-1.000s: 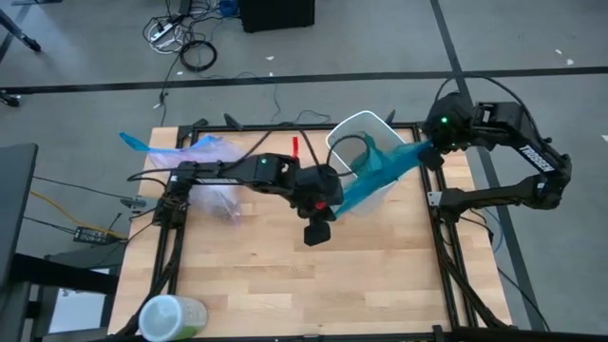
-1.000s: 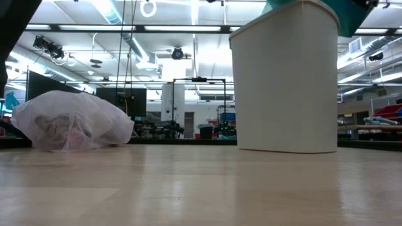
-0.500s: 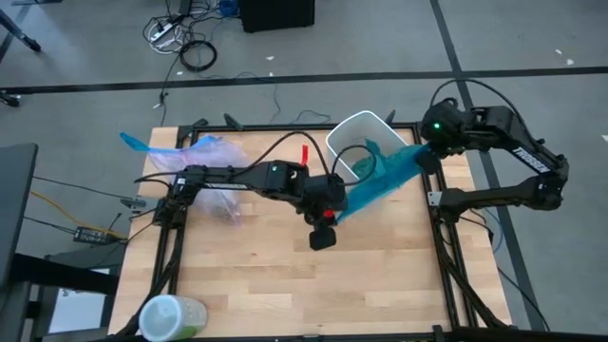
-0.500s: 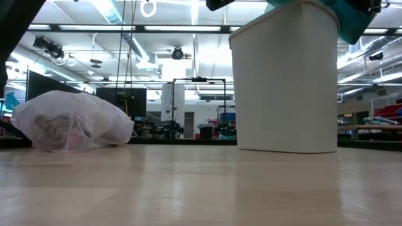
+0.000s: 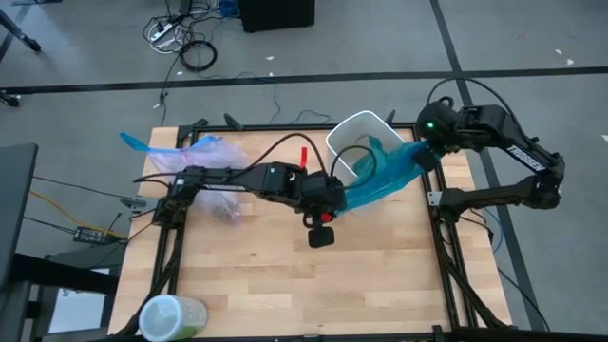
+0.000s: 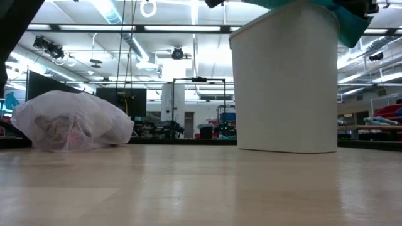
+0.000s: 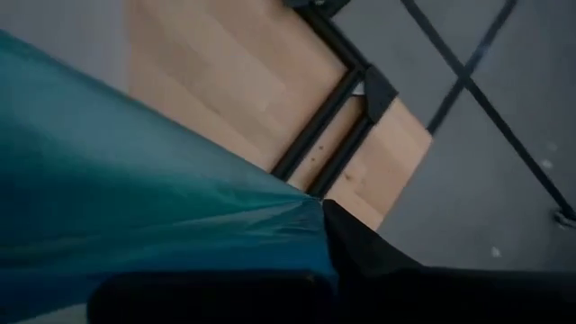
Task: Place trash/remove bag and relplace
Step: Put the blue trash bag into the white trash bin
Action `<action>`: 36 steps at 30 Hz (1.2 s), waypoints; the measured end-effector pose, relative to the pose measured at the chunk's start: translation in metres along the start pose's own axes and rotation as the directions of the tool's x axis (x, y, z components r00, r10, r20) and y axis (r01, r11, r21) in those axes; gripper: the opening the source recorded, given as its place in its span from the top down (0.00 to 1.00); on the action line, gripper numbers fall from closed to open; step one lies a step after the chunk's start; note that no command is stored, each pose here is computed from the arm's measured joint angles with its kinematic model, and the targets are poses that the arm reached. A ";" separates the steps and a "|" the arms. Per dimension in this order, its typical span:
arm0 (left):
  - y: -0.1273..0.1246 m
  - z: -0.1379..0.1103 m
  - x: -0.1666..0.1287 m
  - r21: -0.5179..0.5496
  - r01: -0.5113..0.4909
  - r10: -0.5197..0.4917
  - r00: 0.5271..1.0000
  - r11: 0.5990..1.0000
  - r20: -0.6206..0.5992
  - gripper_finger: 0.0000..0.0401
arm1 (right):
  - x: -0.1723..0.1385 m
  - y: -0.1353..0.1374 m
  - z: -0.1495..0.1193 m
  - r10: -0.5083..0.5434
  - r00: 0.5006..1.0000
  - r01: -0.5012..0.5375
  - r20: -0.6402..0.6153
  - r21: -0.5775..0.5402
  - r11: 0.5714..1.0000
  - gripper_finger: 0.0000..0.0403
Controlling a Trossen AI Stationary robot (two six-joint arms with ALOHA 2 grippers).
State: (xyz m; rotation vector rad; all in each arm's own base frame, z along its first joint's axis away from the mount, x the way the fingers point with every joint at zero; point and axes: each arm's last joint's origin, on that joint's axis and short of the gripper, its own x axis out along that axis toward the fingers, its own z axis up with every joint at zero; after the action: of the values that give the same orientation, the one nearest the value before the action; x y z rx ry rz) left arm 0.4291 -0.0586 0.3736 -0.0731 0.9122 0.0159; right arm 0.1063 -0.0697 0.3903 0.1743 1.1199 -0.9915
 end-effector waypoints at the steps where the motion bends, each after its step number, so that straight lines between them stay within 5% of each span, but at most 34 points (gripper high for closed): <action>1: 0.003 0.000 0.000 0.008 -0.013 0.013 1.000 1.000 -0.007 0.99 | 0.002 0.001 0.002 -0.021 1.000 0.021 -0.007 0.001 1.000 1.00; 10: 0.028 -0.013 0.008 0.054 -0.138 0.145 0.976 0.989 -0.160 0.99 | 0.020 0.007 0.025 -0.008 1.000 0.008 -0.001 0.019 1.000 1.00; 19: 0.047 -0.032 0.024 0.151 -0.373 0.402 0.868 0.916 -0.292 0.99 | 0.022 0.008 0.034 0.161 0.986 -0.159 0.047 -0.038 0.987 1.00; 25: 0.051 -0.030 0.021 0.179 -0.475 0.507 0.824 0.861 -0.252 0.99 | 0.025 0.006 0.040 0.180 0.980 -0.177 0.085 -0.037 0.983 1.00; 30: 0.049 -0.020 0.015 0.176 -0.474 0.501 0.847 0.863 -0.176 0.99 | 0.026 0.006 0.043 0.294 0.951 -0.291 0.100 -0.044 0.956 0.97; 36: 0.048 -0.009 0.004 0.142 -0.469 0.484 0.869 0.872 -0.106 0.99 | 0.028 -0.002 0.043 0.307 0.947 -0.308 0.096 0.001 0.951 0.82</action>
State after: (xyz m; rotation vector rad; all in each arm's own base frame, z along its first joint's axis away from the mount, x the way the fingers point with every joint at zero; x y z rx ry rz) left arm 0.4218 -0.0115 0.3625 0.2631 1.0504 0.4274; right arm 0.1357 -0.1117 0.3881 0.3031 0.9628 -0.7222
